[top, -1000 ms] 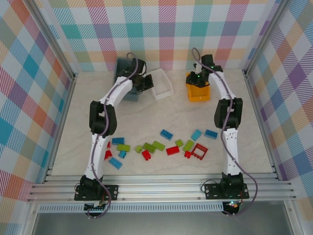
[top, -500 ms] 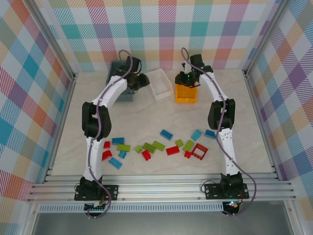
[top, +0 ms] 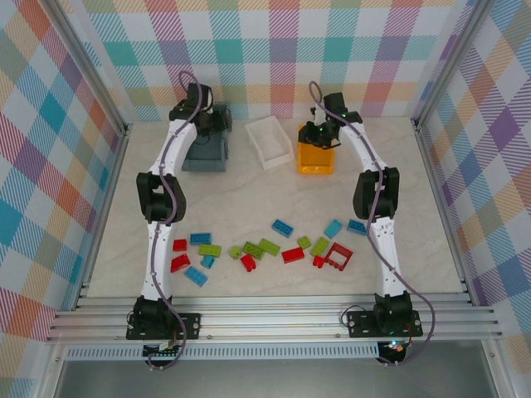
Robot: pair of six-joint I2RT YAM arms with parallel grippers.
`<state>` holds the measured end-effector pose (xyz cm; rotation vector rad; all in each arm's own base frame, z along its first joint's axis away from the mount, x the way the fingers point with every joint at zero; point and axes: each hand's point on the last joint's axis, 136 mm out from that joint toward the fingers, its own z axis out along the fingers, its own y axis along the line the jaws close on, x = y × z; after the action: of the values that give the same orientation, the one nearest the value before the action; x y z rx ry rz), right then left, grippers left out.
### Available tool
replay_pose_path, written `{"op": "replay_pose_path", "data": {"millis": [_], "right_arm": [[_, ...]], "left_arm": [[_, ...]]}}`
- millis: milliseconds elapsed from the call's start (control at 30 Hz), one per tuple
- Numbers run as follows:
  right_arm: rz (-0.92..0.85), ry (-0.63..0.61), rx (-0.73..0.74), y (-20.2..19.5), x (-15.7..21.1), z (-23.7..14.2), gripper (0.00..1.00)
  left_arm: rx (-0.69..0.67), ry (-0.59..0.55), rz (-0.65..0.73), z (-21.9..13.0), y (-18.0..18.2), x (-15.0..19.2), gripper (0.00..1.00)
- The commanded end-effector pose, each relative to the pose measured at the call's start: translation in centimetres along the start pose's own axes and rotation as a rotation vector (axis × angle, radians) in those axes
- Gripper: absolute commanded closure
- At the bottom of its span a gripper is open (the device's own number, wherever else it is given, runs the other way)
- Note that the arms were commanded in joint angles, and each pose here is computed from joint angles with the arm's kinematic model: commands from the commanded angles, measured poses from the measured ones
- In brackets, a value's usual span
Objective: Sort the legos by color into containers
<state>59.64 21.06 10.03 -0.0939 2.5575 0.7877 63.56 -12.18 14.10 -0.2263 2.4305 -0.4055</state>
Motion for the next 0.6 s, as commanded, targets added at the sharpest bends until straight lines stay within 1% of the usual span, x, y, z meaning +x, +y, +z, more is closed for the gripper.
{"op": "replay_pose_path", "data": {"millis": [0, 33, 200, 267, 300, 467, 567], "right_arm": [[-0.008, -0.008, -0.034, 0.6, -0.3, 0.4, 0.75], [-0.015, -0.013, -0.041, 0.7, -0.5, 0.5, 0.75], [-0.041, -0.013, -0.088, 1.2, -0.5, 1.2, 0.76], [-0.051, -0.009, -0.114, 1.7, -0.4, 1.6, 0.77], [-0.056, -0.008, -0.13, 2.0, -0.4, 1.7, 0.78], [-0.076, 0.004, -0.206, 3.8, -0.1, 2.0, 0.8], [-0.091, 0.02, -0.229, 4.7, 0.4, 1.9, 0.81]], "left_arm": [[0.08, 0.021, 0.067, 0.2, -1.8, 0.4, 0.54], [0.094, 0.026, 0.065, 0.4, -2.0, 0.6, 0.56], [0.14, 0.051, 0.07, 0.5, -3.5, 1.5, 0.77], [0.155, 0.061, 0.063, 0.3, -4.1, 1.8, 0.87], [0.162, 0.064, 0.06, 0.2, -4.3, 1.9, 0.9], [0.239, 0.087, 0.025, 0.0, -6.6, 3.1, 0.95], [0.279, 0.107, 0.015, 0.2, -8.3, 4.2, 0.96]]}}
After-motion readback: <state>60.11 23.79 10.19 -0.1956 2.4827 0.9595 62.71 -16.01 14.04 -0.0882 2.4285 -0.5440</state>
